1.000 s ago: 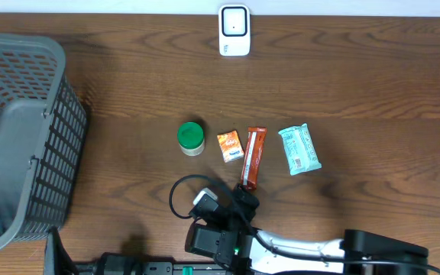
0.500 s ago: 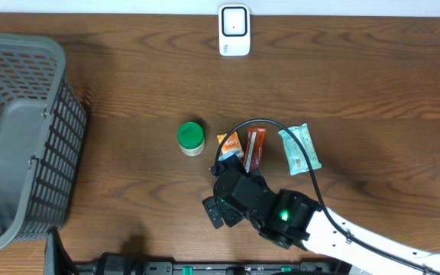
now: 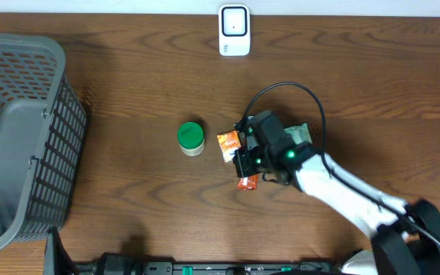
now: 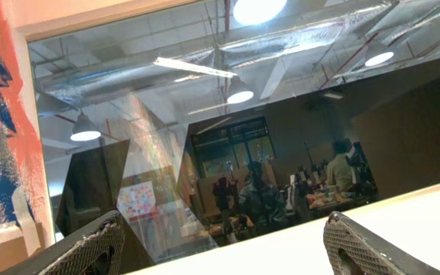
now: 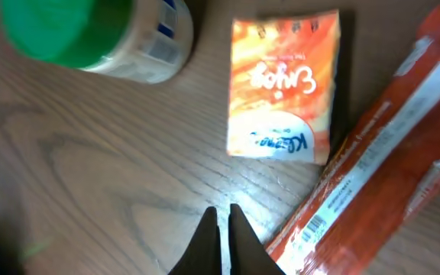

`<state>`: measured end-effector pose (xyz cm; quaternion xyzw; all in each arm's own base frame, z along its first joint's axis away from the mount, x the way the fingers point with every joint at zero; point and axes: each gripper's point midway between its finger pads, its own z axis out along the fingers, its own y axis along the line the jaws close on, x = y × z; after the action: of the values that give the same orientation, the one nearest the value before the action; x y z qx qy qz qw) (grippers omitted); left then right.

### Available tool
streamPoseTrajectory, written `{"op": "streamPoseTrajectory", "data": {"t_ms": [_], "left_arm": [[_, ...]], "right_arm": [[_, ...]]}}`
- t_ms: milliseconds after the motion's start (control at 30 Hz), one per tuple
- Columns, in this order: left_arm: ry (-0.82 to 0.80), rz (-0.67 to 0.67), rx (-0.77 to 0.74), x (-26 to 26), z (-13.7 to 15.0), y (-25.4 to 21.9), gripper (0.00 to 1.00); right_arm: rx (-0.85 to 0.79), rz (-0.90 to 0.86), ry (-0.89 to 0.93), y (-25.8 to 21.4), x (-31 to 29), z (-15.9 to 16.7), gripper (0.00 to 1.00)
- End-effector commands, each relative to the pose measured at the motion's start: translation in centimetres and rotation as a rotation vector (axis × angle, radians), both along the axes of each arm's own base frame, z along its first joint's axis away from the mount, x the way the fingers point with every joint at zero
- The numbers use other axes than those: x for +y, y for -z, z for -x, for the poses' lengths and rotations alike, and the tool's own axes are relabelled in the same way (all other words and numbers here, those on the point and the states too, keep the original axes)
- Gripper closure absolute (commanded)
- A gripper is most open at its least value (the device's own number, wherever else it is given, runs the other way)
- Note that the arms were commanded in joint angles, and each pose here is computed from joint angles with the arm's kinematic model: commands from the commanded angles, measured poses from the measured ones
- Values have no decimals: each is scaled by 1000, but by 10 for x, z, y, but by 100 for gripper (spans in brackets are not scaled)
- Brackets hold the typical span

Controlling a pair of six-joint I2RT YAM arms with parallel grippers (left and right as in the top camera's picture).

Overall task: Scan the item barcode
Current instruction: 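Regrasp the candy bar with the right gripper and lift it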

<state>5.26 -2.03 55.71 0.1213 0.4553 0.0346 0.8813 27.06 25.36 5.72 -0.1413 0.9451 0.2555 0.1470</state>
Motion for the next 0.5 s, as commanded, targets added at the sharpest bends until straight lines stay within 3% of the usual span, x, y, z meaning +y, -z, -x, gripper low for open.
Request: {"op": "streamPoseTrajectory", "data": {"t_ms": [0,133,467], "left_arm": [[10,-1,-9,-2,3,0,16],[10,-2,-7,-2,2,0,16],[10,-4,6,-3,-12,8,16]], "right_arm": [[118,-124,-131,10,7,15,99],[116,-188,-214,8,4,16,99],[76,-182,-200,19,-15,6,99]]}}
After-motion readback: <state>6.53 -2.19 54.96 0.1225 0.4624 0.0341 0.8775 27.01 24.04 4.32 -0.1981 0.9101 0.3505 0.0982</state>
